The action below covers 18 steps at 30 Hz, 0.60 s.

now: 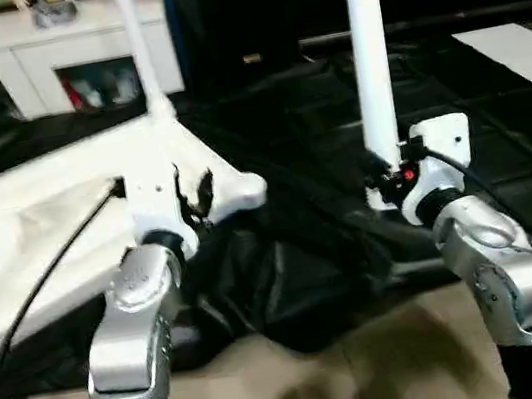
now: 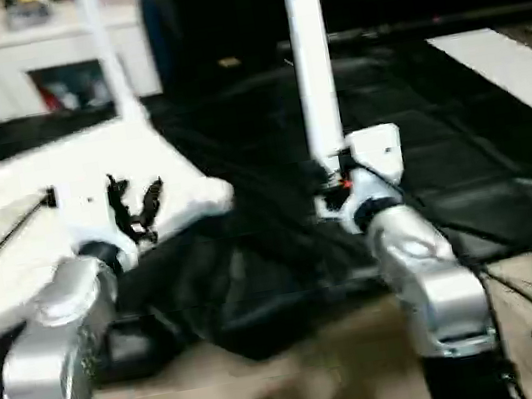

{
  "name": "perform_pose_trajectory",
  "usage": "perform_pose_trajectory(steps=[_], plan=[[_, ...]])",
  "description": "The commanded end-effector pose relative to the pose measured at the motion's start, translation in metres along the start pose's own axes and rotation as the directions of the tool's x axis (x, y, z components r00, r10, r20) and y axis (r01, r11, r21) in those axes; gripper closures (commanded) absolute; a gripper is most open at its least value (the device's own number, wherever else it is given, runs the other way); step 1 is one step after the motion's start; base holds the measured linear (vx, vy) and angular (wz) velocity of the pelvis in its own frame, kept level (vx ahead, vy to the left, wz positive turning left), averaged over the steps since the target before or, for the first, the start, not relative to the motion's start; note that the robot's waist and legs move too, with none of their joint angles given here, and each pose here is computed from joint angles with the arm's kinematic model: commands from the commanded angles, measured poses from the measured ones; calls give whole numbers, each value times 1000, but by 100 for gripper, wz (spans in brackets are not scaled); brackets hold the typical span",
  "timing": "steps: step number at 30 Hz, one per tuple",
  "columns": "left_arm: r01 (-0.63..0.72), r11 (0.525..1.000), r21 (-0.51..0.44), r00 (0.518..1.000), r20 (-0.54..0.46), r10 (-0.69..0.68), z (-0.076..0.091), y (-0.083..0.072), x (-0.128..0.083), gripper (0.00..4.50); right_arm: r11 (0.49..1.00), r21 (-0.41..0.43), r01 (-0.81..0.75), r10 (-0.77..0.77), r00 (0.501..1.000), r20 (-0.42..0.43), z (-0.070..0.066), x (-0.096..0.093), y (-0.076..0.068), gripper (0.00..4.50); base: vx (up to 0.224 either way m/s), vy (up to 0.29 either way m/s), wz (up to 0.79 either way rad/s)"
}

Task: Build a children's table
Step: Insert table leg to table base

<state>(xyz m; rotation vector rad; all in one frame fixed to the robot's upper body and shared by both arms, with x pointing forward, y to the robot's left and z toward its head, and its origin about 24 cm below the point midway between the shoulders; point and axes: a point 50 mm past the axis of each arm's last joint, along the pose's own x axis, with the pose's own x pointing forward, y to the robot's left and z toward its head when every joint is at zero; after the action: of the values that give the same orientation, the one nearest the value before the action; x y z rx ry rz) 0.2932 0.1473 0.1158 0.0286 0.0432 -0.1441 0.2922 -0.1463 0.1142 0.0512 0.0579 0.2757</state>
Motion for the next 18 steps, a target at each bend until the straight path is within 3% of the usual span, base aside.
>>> perform_pose_trajectory(steps=[1,7,10,18], plan=[[-14,1000,16,1000,17,13,5,3,1,190,998,-28,-53,53,998,34,9,1,8,263,-44,-158,4],[-3,999,38,999,43,2,7,1,-2,190,987,-95,-131,134,991,29,7,3,22,263,-102,-116,37],[-7,999,31,999,40,6,7,1,-2,190,987,-70,-145,148,989,30,7,5,25,263,-57,14,58],[2,1000,20,999,46,-3,8,0,-2,190,988,-60,-145,147,989,29,8,6,23,263,103,-33,19]])
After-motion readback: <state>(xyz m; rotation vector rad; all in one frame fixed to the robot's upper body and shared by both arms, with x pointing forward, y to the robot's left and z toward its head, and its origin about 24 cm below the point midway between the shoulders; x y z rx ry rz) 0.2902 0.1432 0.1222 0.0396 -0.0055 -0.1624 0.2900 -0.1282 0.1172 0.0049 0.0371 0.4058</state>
